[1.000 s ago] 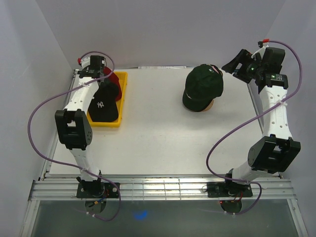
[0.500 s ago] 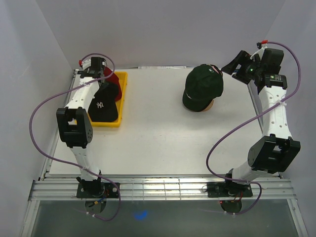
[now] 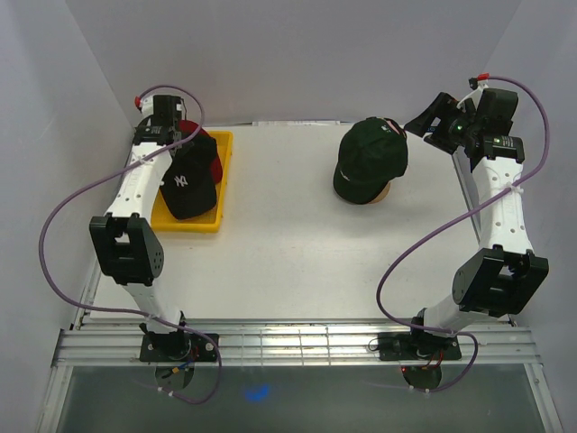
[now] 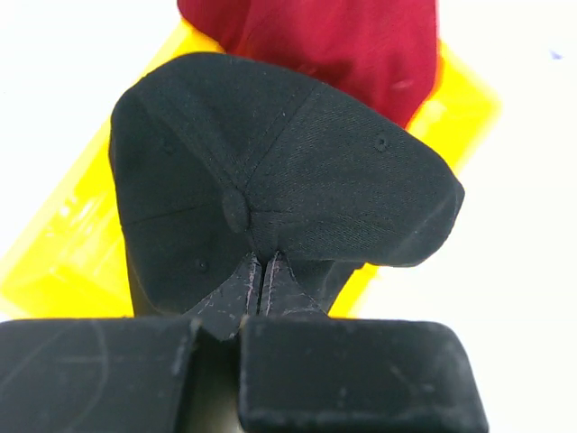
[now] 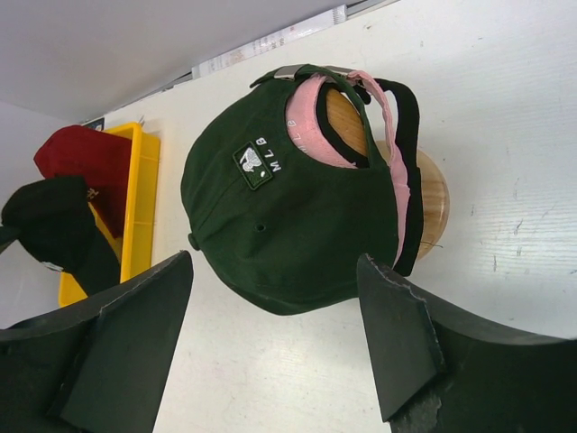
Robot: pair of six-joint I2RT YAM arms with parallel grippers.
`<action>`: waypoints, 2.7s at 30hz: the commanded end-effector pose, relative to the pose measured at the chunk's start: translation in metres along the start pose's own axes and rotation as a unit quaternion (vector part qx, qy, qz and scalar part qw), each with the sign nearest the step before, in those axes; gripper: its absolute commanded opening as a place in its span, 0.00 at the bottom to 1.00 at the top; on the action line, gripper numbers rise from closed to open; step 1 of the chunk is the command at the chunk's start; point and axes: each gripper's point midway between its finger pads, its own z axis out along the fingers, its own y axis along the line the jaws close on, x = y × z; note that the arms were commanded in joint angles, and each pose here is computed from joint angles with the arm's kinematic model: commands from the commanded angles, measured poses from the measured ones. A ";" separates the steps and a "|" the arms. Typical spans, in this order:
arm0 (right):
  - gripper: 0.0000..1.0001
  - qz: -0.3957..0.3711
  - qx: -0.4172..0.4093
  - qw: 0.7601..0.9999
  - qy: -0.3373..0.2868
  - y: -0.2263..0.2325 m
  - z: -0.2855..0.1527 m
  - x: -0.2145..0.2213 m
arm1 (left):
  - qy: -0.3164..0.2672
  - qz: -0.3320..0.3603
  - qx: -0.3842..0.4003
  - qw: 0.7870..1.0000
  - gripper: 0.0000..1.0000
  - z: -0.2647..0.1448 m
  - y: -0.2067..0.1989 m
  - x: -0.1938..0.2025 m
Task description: Stack the hats
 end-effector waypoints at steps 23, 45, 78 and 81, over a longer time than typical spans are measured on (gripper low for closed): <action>0.79 -0.029 -0.092 0.995 -0.041 0.060 -0.033 -0.032 | -0.093 0.145 0.626 0.760 0.00 -0.306 -0.221 -0.017; 0.79 0.086 -0.239 0.967 -0.007 0.125 -0.045 0.004 | -0.086 0.203 0.790 0.572 0.00 -0.364 -0.272 0.048; 0.18 0.022 -0.124 0.992 -0.030 0.102 0.007 -0.027 | -0.092 0.220 0.707 0.665 0.00 -0.323 -0.297 0.109; 0.19 -0.012 -0.105 0.994 -0.025 0.093 0.019 -0.034 | -0.094 0.219 0.686 0.688 0.00 -0.314 -0.309 0.122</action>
